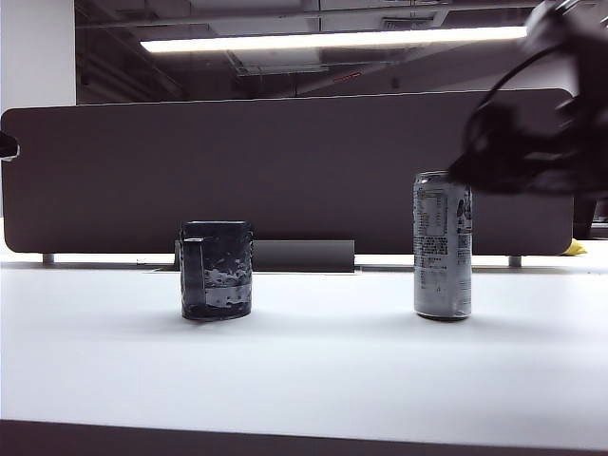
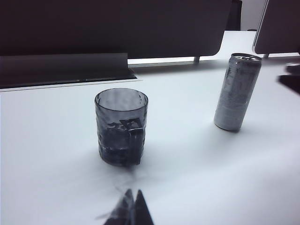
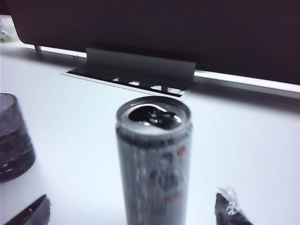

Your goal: Pick up the metal can, pour some water into the cup, then place the can back on the table.

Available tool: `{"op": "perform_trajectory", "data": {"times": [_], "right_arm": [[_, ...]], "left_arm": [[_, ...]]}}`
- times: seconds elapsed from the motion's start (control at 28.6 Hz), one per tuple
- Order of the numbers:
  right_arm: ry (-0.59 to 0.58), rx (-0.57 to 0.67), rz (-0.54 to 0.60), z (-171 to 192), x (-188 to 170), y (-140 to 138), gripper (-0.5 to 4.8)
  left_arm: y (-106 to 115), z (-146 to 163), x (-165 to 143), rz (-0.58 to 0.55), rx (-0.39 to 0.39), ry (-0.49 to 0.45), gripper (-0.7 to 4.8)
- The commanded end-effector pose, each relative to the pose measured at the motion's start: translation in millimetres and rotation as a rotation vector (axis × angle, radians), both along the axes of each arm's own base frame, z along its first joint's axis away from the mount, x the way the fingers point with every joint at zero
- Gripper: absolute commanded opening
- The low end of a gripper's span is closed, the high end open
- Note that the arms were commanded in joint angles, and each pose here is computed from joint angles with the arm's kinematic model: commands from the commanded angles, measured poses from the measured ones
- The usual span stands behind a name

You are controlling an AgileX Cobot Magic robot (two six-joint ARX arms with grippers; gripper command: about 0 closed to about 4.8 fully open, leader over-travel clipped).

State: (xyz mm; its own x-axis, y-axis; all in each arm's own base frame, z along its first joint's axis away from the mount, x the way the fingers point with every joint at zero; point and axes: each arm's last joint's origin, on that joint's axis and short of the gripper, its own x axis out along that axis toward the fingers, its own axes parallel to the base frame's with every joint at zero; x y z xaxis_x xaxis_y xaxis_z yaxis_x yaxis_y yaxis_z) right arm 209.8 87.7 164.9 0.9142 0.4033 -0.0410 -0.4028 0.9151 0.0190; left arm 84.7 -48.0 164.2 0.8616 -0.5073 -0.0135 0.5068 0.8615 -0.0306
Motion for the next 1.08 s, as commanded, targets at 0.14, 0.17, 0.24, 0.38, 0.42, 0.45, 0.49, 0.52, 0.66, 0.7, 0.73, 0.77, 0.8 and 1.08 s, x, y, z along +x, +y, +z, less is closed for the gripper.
{"op": "perform_trajectory", "data": {"times": [0.14,0.17,0.24,0.38,0.42,0.45,0.49,0.52,0.66,0.7,0.73,0.77,0.8,1.08], "right_arm": [[-0.049,0.074,-0.104,-3,20,21,4.79],[-0.053,0.077,-0.112,-3,21,24,4.79],[-0.054,0.08,-0.107,-3,27,28,4.79],[-0.052,0.078,-0.14,-5,41,34,4.79],[-0.052,0.078,-0.152,-6,45,35,4.79],[-0.051,0.078,-0.152,-6,49,38,4.79],[-0.051,0.078,-0.153,-7,52,39,4.79],[-0.05,0.08,-0.152,-7,55,41,4.79],[-0.039,0.091,-0.16,-11,64,45,4.79],[-0.039,0.091,-0.176,-11,66,45,4.79],[-0.038,0.09,-0.191,-12,66,45,4.79],[-0.035,0.088,-0.206,-13,67,45,4.79],[-0.032,0.087,-0.214,-14,67,45,4.79],[-0.001,0.098,-0.217,-23,71,46,4.79]], "left_arm": [[0,1,0,-0.002,-0.002,-0.012,-0.05],[0,1,0,-0.002,-0.002,-0.012,-0.05],[0,1,0,-0.002,-0.002,-0.012,-0.05],[0,1,0,-0.002,-0.002,-0.012,-0.05],[0,1,0,-0.002,-0.002,-0.012,-0.05],[0,1,0,-0.002,-0.002,-0.012,-0.05],[0,1,0,-0.002,-0.002,-0.012,-0.05],[0,1,0,-0.002,-0.002,-0.012,-0.05],[0,1,0,-0.002,-0.002,-0.012,-0.05],[0,1,0,-0.002,-0.002,-0.012,-0.05],[0,1,0,-0.002,-0.002,-0.012,-0.05],[0,1,0,-0.002,-0.002,-0.012,-0.05],[0,1,0,-0.002,-0.002,-0.012,-0.05],[0,1,0,-0.002,-0.002,-0.012,-0.05]]}}
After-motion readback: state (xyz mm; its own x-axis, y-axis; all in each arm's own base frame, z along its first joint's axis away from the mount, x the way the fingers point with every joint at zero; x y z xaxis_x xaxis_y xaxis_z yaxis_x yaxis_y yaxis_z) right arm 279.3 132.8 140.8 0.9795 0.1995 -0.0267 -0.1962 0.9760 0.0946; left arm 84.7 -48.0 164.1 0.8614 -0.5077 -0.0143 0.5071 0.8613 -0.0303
